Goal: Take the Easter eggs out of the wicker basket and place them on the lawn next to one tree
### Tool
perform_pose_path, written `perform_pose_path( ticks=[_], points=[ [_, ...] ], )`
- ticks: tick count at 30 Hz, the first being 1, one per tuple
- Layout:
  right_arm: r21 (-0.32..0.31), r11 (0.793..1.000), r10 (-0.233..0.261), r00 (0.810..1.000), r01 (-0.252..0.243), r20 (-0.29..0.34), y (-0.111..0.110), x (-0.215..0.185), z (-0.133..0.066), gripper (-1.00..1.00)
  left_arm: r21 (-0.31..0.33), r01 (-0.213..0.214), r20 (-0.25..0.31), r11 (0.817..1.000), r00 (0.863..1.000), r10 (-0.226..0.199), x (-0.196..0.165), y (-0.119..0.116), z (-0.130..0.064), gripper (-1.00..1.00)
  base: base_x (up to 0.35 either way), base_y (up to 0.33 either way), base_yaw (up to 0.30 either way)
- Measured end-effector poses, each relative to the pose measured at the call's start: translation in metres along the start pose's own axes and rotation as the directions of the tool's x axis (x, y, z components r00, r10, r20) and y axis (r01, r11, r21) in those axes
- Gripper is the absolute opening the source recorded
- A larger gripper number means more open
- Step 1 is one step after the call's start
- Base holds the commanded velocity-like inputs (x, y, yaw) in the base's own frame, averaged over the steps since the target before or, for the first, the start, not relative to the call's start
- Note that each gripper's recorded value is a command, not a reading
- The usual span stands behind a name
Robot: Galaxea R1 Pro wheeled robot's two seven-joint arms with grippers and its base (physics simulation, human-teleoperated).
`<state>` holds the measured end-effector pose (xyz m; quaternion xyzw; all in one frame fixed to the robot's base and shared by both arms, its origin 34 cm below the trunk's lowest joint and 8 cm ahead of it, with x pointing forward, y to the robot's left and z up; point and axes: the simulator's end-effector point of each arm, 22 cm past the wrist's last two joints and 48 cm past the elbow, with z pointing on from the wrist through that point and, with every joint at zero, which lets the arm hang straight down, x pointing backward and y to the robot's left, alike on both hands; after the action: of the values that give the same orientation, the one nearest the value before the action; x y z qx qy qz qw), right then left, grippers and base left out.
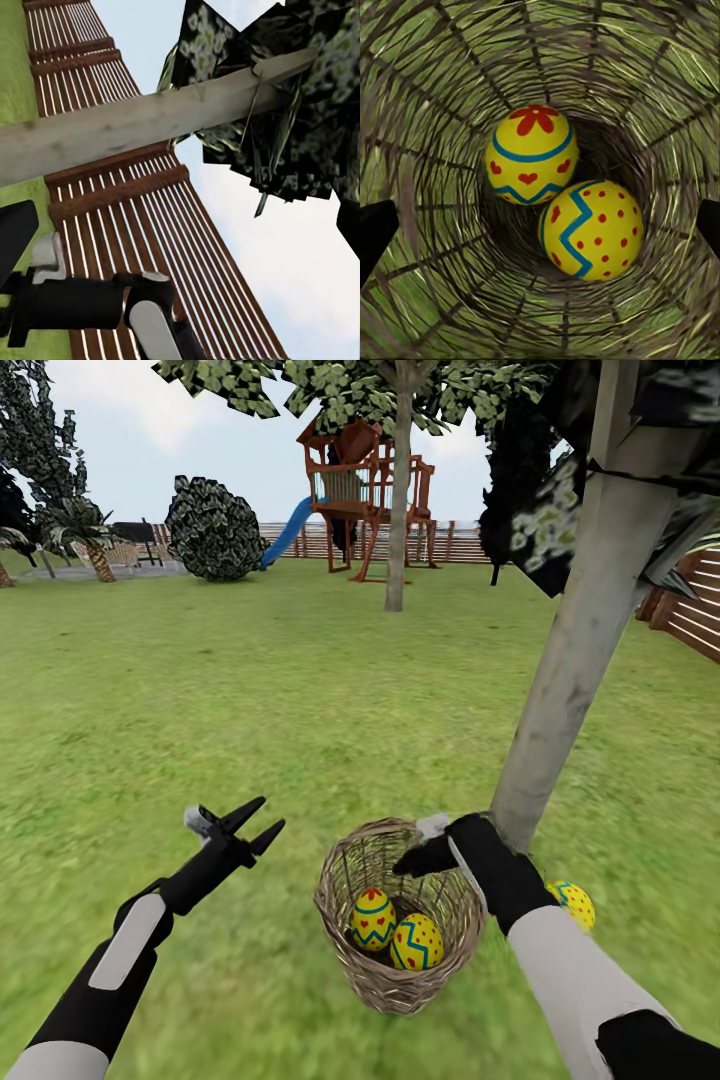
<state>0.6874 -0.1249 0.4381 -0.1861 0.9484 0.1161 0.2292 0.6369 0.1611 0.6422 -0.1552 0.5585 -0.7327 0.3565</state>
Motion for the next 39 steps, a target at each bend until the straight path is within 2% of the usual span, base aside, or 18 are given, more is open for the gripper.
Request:
perform_pose_path(
  ticks=[2, 4, 9, 10, 12, 19, 27, 33, 36, 39],
  points=[
    [0.011, 0.994, -0.104, 0.994, 0.104, -0.032, 0.016, 0.006, 0.006, 1.00, -0.008, 0.012, 0.006, 1.000, 1.000, -0.012, -0.001, 0.006, -0.003, 1.00, 0.000, 0.000, 0.000],
    [0.019, 0.982, -0.187, 0.981, 0.189, -0.057, 0.028, 0.011, 0.010, 1.00, -0.012, 0.019, 0.010, 1.000, 1.000, -0.019, -0.001, 0.009, -0.004, 1.00, 0.000, 0.000, 0.000],
    [0.042, 0.957, -0.282, 0.956, 0.286, -0.082, 0.035, 0.014, 0.013, 1.00, -0.014, 0.022, 0.011, 1.000, 1.000, -0.022, -0.001, 0.010, -0.005, 1.00, 0.000, 0.000, 0.000],
    [0.058, 0.942, -0.324, 0.941, 0.330, -0.097, 0.036, 0.015, 0.014, 1.00, -0.015, 0.022, 0.011, 1.000, 1.000, -0.022, -0.001, 0.010, -0.005, 1.00, 0.000, 0.000, 0.000],
    [0.068, 0.933, -0.347, 0.932, 0.355, -0.106, 0.035, 0.016, 0.015, 1.00, -0.015, 0.022, 0.011, 1.000, 1.000, -0.021, -0.001, 0.010, -0.005, 1.00, 0.000, 0.000, 0.000],
    [0.073, 0.928, -0.359, 0.928, 0.366, -0.098, 0.035, 0.014, 0.014, 1.00, -0.020, 0.022, 0.010, 1.000, 1.000, -0.021, -0.001, 0.011, -0.005, 1.00, 0.018, 0.015, 0.000],
    [0.057, 0.929, -0.367, 0.930, 0.366, -0.002, 0.044, -0.005, 0.017, 1.00, -0.022, 0.022, 0.011, 1.000, 1.000, -0.021, -0.001, 0.012, -0.005, 1.00, 0.203, 0.153, 0.000],
    [0.062, 0.953, -0.297, 0.955, 0.295, 0.018, 0.025, 0.005, 0.028, 1.00, -0.021, 0.022, 0.011, 1.000, 1.000, -0.022, -0.001, 0.011, -0.005, 1.00, 0.035, 0.021, 0.000],
    [0.101, 0.966, -0.242, 0.970, 0.239, 0.015, 0.001, 0.018, 0.039, 1.00, -0.024, 0.022, 0.012, 0.999, 1.000, -0.022, -0.001, 0.012, -0.005, 1.00, 0.005, 0.003, 0.000],
    [0.129, 0.968, -0.215, 0.977, 0.214, -0.011, -0.014, 0.035, 0.048, 1.00, -0.022, 0.022, 0.012, 0.999, 1.000, -0.022, -0.001, 0.012, -0.005, 1.00, 0.001, 0.001, 0.000]
  ],
)
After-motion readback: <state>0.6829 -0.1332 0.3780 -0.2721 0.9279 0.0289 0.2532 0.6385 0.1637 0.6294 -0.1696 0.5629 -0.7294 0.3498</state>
